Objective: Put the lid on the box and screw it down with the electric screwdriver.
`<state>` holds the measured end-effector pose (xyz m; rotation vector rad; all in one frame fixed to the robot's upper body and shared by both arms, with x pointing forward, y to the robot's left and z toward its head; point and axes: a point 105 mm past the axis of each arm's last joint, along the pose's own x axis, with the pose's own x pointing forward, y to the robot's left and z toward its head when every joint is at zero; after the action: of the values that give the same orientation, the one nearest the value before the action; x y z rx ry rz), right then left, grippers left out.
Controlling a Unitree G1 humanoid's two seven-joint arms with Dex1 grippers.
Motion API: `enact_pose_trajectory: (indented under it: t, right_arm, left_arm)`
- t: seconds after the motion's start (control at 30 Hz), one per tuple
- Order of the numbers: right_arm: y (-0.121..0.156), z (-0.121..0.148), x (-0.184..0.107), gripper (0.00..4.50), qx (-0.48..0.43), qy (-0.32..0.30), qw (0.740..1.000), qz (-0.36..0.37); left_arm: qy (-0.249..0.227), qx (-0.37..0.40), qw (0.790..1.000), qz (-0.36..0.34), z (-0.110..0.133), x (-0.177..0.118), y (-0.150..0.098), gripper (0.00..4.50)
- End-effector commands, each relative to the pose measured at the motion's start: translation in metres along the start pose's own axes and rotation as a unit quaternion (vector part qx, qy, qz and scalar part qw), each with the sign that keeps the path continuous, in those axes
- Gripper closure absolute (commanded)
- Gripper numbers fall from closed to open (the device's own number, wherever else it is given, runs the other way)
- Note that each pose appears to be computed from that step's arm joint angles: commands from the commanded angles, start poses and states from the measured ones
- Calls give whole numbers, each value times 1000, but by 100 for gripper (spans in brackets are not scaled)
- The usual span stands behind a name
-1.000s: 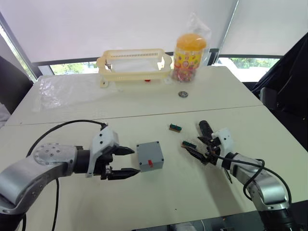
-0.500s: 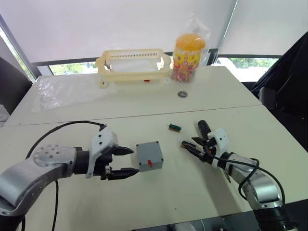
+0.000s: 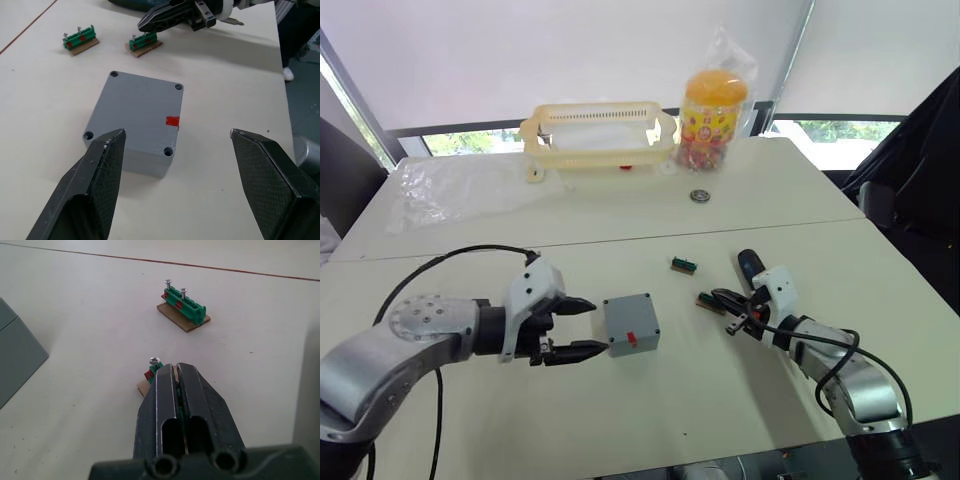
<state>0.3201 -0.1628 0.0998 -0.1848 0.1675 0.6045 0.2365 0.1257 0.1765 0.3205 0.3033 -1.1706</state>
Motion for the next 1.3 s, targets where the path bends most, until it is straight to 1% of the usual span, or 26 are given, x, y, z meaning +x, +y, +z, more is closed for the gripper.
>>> enact_pose_trajectory:
  t: [0.03, 0.07, 0.23, 0.4, 0.67, 0.7, 0.77, 0.8, 0.83, 0.87, 0.9, 0.93, 1.13, 1.3]
  right_arm:
    - [-5, 7, -5, 395, -9, -17, 1000, -17]
    - [-5, 8, -5, 372, -10, -18, 1000, -19]
    - [-4, 14, -10, 120, -9, -24, 999, -29]
    - [3, 13, -12, 120, 0, -18, 1000, -24]
    - [3, 8, -7, 120, -4, -6, 1000, -17]
    - [3, 8, -6, 143, -5, -5, 1000, -16]
    - [3, 7, -4, 206, -6, 1, 1000, -17]
    - [2, 6, -2, 257, -7, 5, 1000, -18]
    - [0, 4, -1, 318, -2, 10, 1000, -22]
    - [0, 3, 0, 358, -3, 14, 1000, -23]
    - [-1, 3, 0, 415, -3, 16, 1000, -24]
    - [-1, 2, 0, 440, -4, 18, 1000, -24]
    - [-2, 0, -2, 440, -7, 21, 999, -26]
    - [-5, 12, -5, 440, -11, -2, 999, -33]
  left_arm:
    - [-5, 16, 1000, -1, 5, 1, -1, 109]
    - [-5, 17, 1000, -1, 4, 2, -1, 109]
    - [-5, 18, 1000, -1, 4, 3, -2, 109]
    - [-8, 17, 1000, -3, 4, 5, -3, 109]
    - [-9, 17, 1000, -1, 3, 6, -3, 109]
    - [-9, 17, 1000, 0, 3, 6, -2, 109]
    - [-10, 17, 1000, 1, 4, 6, -2, 109]
    - [-10, 17, 1000, 2, 4, 6, -2, 109]
    - [-11, 16, 1000, 4, 4, 6, -1, 109]
    - [-11, 17, 1000, 6, 4, 6, -1, 109]
    - [-12, 18, 1000, 8, 4, 6, -1, 109]
    - [-13, 18, 1000, 9, 5, 6, 0, 109]
    - [-15, 17, 1000, 14, 5, 6, 2, 109]
    - [-16, 18, 1000, 16, 5, 6, 3, 109]
